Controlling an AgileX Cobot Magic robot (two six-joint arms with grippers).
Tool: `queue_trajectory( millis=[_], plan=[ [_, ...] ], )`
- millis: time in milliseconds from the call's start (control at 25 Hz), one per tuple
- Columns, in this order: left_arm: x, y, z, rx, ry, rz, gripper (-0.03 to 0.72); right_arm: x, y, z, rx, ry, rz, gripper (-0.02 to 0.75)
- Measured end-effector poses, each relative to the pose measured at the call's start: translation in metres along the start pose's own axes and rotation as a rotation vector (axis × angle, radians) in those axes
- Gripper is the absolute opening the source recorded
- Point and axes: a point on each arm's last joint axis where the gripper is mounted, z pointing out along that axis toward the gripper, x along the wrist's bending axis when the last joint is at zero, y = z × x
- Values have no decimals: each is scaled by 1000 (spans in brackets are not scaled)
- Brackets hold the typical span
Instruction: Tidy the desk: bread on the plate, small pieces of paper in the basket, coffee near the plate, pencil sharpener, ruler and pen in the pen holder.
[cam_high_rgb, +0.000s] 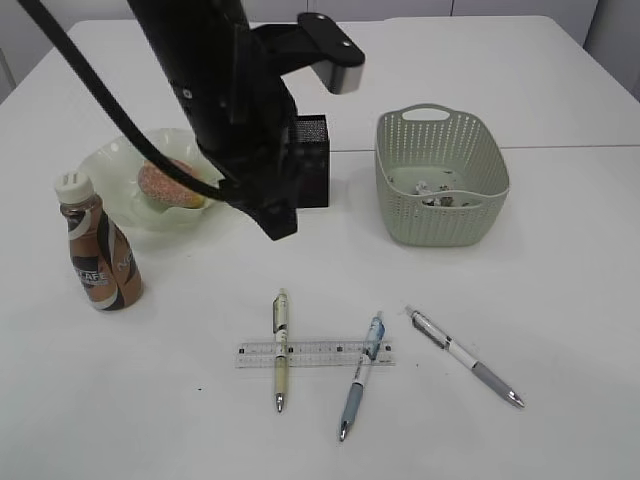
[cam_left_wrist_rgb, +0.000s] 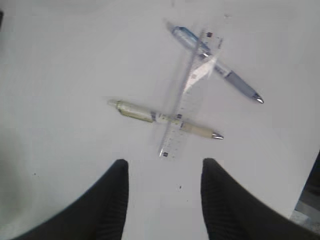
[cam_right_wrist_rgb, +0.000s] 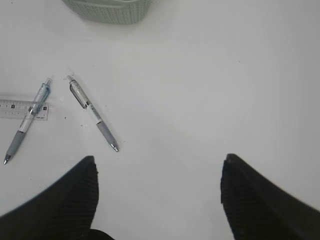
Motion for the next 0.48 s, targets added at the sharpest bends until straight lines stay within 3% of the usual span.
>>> queue_trajectory(
  millis=[120, 320, 480],
  plan=[
    [-11, 11, 10, -20, 0, 43, 332, 0, 0, 0, 0, 0, 0, 561],
    [-20, 23, 17, -95, -37, -1, 322, 0, 0, 0, 0, 0, 0, 561],
    [-19, 25, 36, -69, -61, 17, 322, 0, 0, 0, 0, 0, 0, 561]
  ],
)
